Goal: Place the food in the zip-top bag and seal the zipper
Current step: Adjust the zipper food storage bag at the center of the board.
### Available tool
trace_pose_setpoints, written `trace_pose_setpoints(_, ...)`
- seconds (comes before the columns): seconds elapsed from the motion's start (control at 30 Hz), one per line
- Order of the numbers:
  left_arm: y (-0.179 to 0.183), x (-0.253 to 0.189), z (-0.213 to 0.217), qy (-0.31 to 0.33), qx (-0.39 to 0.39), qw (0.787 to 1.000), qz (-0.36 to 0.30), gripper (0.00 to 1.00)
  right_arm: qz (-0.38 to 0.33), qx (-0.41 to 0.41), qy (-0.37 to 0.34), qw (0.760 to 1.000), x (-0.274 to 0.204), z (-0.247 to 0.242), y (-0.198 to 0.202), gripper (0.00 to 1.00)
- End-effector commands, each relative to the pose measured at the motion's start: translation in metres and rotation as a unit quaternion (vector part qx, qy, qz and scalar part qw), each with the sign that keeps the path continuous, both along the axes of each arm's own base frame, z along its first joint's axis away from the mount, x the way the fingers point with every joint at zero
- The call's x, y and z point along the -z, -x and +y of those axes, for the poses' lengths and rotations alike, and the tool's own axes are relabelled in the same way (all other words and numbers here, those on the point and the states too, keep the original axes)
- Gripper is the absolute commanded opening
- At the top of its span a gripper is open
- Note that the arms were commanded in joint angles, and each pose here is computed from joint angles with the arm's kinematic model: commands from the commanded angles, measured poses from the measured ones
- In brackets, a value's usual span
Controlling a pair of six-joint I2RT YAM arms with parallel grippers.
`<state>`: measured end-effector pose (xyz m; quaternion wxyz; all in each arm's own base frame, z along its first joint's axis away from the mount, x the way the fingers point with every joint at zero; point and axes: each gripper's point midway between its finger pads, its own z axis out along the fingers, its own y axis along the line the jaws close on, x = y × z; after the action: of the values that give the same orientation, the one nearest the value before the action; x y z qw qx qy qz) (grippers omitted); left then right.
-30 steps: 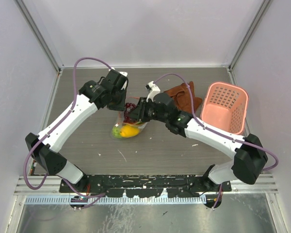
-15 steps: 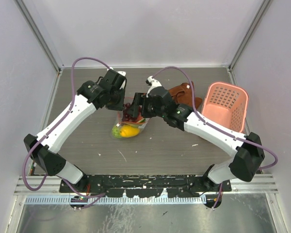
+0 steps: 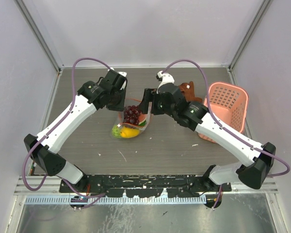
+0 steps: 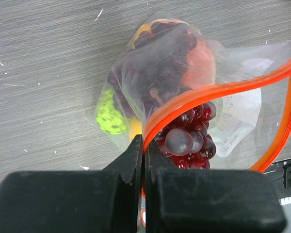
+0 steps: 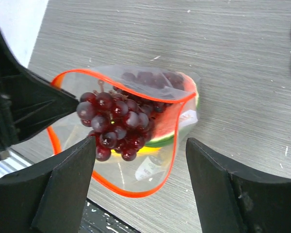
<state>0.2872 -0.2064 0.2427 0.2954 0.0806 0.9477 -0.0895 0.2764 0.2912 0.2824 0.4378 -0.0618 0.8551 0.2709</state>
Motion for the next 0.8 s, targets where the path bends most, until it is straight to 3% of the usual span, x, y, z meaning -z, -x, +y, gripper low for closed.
trace_pose_setpoints(0.0, -0.001, -0.023, -0.002, 0.030, 0.001, 0.999, -0.034, 0.00, 0.001, 0.037, 0.026, 0.999, 0.008, -0.013, -0.007, 0.78)
trace_pose_setpoints(0.17, -0.001, -0.022, -0.002, 0.029, 0.001, 0.999, -0.033, 0.00, 0.031, 0.032, 0.052, 0.998, 0.039, -0.004, -0.012, 0.67)
trace_pose_setpoints(0.3, -0.001, -0.021, -0.002, 0.025, 0.001, 0.999, -0.030, 0.00, 0.042, 0.026, 0.061, 0.997, 0.045, 0.003, -0.015, 0.40)
trace_pose_setpoints(0.37, -0.001, -0.023, -0.002, 0.023, 0.001, 0.999, -0.029, 0.00, 0.040, 0.025, 0.060, 0.997, 0.038, 0.004, -0.015, 0.18)
trace_pose_setpoints(0.43, 0.000, -0.024, -0.001, 0.023, -0.001, 0.999, -0.025, 0.00, 0.037, 0.021, 0.052, 0.998, 0.027, 0.005, -0.014, 0.04)
trace_pose_setpoints(0.77, 0.015, -0.038, 0.000, 0.026, 0.003, 1.000, -0.016, 0.00, 0.042, -0.034, -0.014, 0.998, -0.029, 0.011, 0.015, 0.00)
